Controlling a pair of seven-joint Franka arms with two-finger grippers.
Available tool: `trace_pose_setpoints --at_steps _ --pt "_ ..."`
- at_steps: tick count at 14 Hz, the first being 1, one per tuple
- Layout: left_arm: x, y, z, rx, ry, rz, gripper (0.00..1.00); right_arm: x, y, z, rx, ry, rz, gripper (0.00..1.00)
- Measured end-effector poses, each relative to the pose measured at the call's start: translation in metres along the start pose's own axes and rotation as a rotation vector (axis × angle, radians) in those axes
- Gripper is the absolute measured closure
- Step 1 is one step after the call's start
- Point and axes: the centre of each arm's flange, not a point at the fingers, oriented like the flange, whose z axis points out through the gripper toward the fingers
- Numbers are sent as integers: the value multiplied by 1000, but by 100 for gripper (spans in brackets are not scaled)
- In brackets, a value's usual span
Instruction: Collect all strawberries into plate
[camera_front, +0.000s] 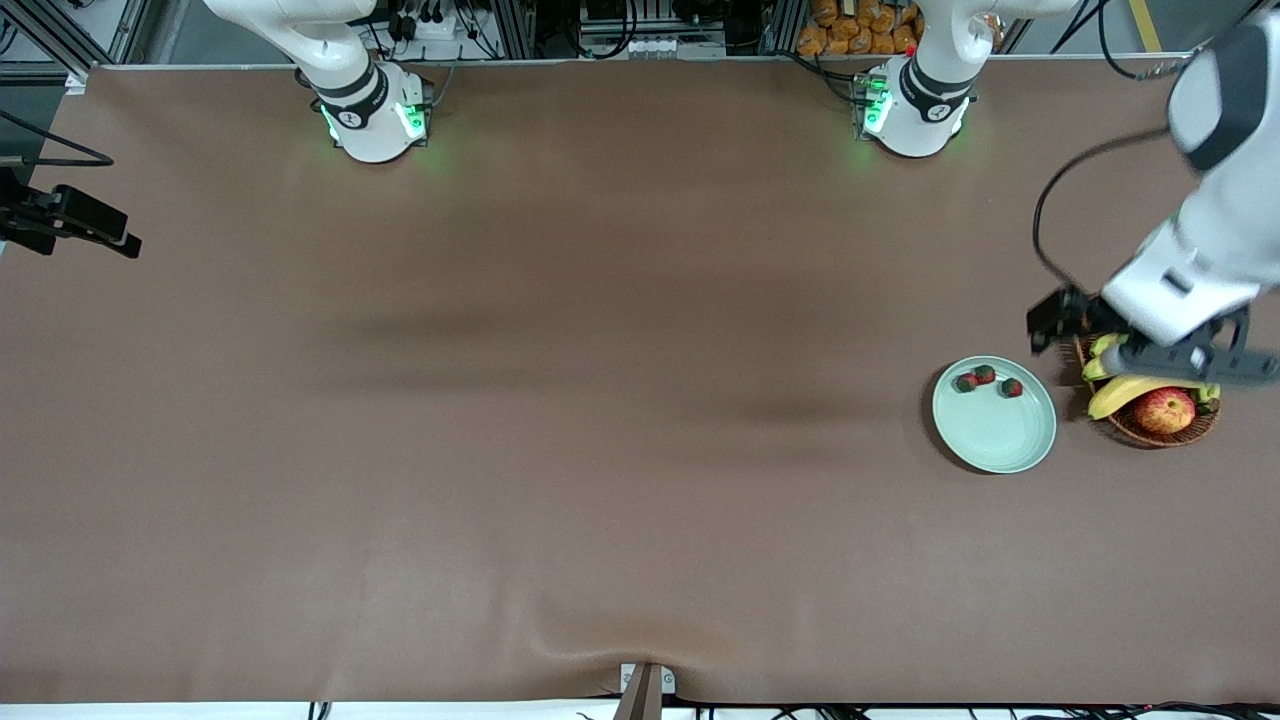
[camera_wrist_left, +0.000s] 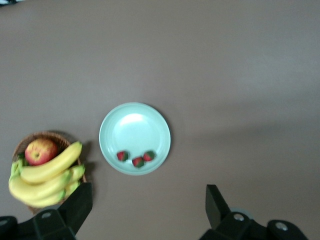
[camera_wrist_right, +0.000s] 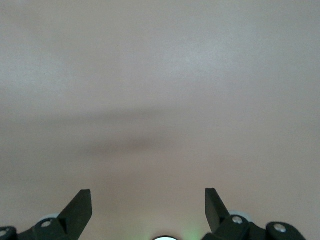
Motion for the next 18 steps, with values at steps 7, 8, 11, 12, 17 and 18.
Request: trace_pose_setpoints --at_steps 7,8,11,12,17,18 --pt "-36 -21 2 -5 -17 -37 0 0 -1 0 0 -1 -2 0" --pt "-33 -25 5 -4 -16 -45 0 0 -1 0 0 -1 -3 0" --pt "-25 -33 4 -1 -3 -57 0 0 -2 0 0 -1 -3 0" --pt "-23 -35 2 0 1 -61 0 0 -2 0 0 -1 -3 0" --pt "-17 -37 2 2 5 -65 0 0 -2 0 0 -1 -3 0" --pt "-17 -39 1 2 7 -69 0 0 -2 0 0 -1 -3 0"
